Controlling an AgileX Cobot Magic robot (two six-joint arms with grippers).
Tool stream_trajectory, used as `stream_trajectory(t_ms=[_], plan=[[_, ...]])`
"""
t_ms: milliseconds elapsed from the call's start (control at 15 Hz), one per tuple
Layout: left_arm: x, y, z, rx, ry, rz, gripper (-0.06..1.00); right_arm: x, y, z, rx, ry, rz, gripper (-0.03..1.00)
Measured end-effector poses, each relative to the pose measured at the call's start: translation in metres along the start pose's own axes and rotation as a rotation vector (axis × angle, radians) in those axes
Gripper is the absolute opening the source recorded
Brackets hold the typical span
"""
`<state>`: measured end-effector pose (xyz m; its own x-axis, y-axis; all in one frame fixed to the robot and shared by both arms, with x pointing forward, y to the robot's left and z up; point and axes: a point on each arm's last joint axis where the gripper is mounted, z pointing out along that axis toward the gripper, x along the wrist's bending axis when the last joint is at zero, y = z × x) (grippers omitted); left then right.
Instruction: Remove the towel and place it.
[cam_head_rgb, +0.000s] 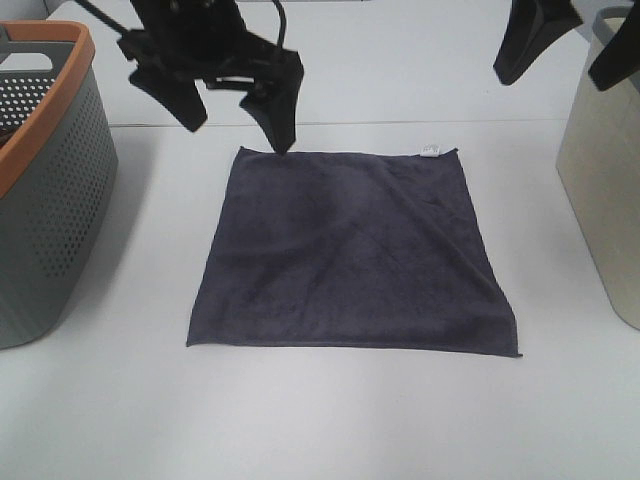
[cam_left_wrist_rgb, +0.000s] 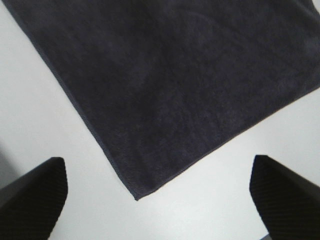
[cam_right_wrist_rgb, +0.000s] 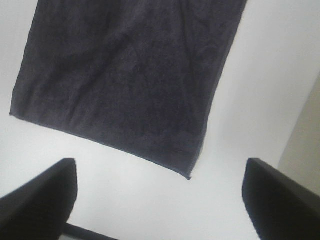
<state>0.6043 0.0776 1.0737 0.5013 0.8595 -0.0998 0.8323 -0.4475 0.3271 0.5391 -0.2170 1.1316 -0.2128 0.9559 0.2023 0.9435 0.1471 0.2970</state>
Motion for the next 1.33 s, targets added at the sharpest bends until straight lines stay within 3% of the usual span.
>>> stream_trajectory(t_ms=[400, 533, 800, 1000, 1200, 1333], plan=[[0.06, -0.017, -0.096, -0.207, 0.098, -0.176, 0.93, -0.003, -0.034, -0.072, -0.212, -0.155, 0.038, 0.8], [0.088, -0.043, -0.116, -0.215, 0.163, -0.249, 0.93, -0.014, -0.038, -0.081, -0.241, -0.201, 0.093, 0.8], [0.137, -0.111, -0.139, -0.167, 0.289, -0.408, 0.93, -0.059, -0.042, -0.094, -0.273, -0.223, 0.297, 0.8], [0.137, -0.173, -0.16, -0.167, 0.335, -0.483, 0.93, -0.057, -0.063, -0.097, -0.279, -0.199, 0.279, 0.8], [0.111, -0.23, -0.158, -0.167, 0.344, -0.504, 0.93, -0.046, -0.118, -0.085, -0.237, -0.174, 0.225, 0.8], [0.091, -0.262, -0.161, -0.217, 0.357, -0.496, 0.93, -0.039, -0.158, -0.076, -0.228, -0.179, 0.181, 0.8]])
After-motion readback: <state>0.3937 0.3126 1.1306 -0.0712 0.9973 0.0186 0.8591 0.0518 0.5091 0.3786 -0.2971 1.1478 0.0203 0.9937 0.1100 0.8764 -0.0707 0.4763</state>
